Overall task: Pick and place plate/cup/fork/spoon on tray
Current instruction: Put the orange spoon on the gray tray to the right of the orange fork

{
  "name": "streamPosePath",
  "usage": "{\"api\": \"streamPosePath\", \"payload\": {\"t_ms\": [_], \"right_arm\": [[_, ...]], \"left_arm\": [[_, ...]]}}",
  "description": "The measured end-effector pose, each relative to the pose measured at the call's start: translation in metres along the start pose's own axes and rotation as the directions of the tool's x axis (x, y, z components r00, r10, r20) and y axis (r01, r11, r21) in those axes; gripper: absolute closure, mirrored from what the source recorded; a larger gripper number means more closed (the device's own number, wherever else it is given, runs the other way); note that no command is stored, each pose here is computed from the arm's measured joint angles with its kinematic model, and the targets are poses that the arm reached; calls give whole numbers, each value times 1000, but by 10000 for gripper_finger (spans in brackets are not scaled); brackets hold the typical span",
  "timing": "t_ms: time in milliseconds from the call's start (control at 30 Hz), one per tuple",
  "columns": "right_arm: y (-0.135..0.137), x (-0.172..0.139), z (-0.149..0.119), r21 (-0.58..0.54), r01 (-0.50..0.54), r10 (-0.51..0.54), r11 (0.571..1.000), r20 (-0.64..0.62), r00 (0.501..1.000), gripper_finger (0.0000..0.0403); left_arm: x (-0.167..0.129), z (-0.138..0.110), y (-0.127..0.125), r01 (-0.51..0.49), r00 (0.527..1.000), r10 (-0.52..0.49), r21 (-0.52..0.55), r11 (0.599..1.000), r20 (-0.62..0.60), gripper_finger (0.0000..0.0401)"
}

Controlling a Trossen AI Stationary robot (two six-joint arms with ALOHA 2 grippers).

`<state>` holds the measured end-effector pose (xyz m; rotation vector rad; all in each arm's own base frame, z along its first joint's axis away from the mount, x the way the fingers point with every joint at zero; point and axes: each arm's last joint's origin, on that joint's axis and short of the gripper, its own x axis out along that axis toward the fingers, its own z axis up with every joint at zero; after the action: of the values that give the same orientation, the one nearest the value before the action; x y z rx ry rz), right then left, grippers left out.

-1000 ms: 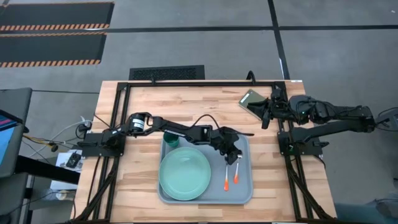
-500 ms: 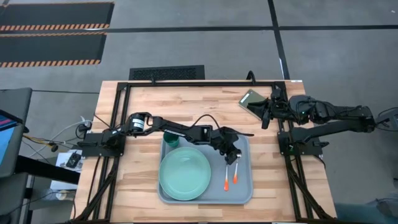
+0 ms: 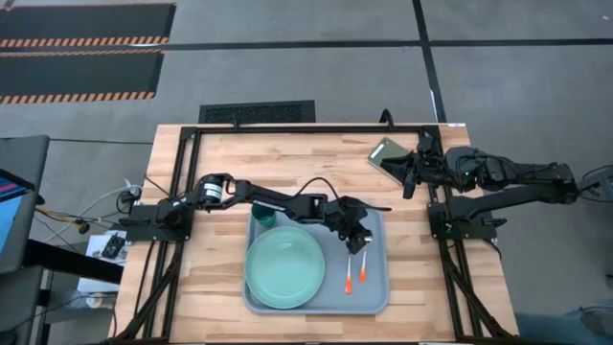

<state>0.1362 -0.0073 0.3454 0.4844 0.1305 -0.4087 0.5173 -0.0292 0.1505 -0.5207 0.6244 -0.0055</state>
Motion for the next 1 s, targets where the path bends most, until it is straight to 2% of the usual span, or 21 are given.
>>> {"api": "streamPosePath", "payload": {"t_ms": [200,833,1000], "right_arm": [[-1,0,-1,-5,6,-6,1000,-11,1000,295],[-1,0,-1,-5,6,-6,1000,-11,1000,295],[-1,0,-1,-5,6,-6,1000,-11,1000,295]], "left_arm": [[7,-5,4,23,1000,-24,-46,999,-19,400],[7,-7,6,14,999,-16,-73,997,-32,400],[8,-9,9,-7,999,4,-80,997,-45,376]]}}
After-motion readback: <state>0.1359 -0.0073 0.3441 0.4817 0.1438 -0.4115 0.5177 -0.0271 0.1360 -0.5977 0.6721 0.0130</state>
